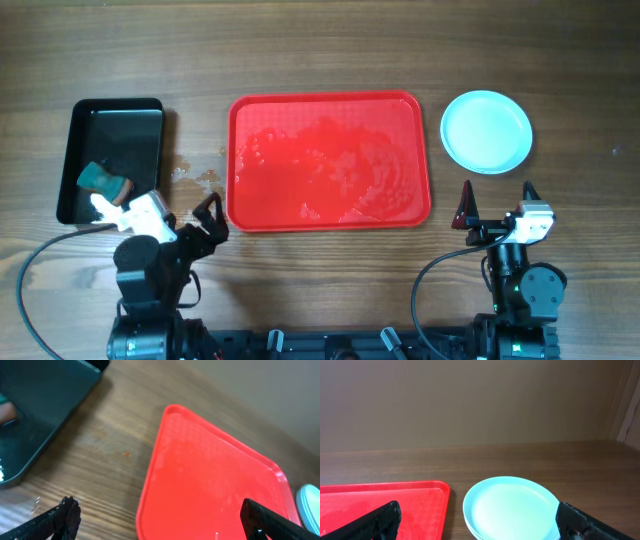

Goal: Clean dirty plates on tray and stack at the side

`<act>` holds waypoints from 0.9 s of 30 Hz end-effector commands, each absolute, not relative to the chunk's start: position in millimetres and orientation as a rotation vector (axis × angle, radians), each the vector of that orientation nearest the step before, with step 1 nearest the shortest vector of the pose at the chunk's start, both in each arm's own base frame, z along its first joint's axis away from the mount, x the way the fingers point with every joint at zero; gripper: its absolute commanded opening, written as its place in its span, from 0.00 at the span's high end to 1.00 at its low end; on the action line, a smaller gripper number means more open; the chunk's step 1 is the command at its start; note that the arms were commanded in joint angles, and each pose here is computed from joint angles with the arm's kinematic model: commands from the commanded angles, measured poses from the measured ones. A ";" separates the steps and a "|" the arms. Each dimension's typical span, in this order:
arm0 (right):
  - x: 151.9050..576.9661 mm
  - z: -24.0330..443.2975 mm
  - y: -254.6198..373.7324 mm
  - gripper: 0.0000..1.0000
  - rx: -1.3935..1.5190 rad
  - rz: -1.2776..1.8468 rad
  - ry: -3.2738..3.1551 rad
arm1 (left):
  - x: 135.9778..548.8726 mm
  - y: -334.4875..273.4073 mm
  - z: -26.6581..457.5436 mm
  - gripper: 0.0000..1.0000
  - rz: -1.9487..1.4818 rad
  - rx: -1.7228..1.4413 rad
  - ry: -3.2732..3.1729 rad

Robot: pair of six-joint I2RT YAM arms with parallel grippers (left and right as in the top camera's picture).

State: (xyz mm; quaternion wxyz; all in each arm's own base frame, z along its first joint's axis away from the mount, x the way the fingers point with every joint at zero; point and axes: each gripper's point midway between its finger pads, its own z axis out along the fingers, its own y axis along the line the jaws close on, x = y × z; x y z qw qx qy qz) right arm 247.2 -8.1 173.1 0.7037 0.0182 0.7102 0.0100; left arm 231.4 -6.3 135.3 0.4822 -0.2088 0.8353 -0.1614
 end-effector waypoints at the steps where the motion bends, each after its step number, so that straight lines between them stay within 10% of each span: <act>1: 246.4 175.5 -12.0 0.00 0.045 -0.005 1.567 | 229.7 -9.1 139.5 0.00 -0.379 -0.446 2.005; 27: 246.4 175.5 -12.0 0.00 0.045 -0.005 1.567 | 217.2 -20.2 173.2 0.00 -0.382 -0.290 1.803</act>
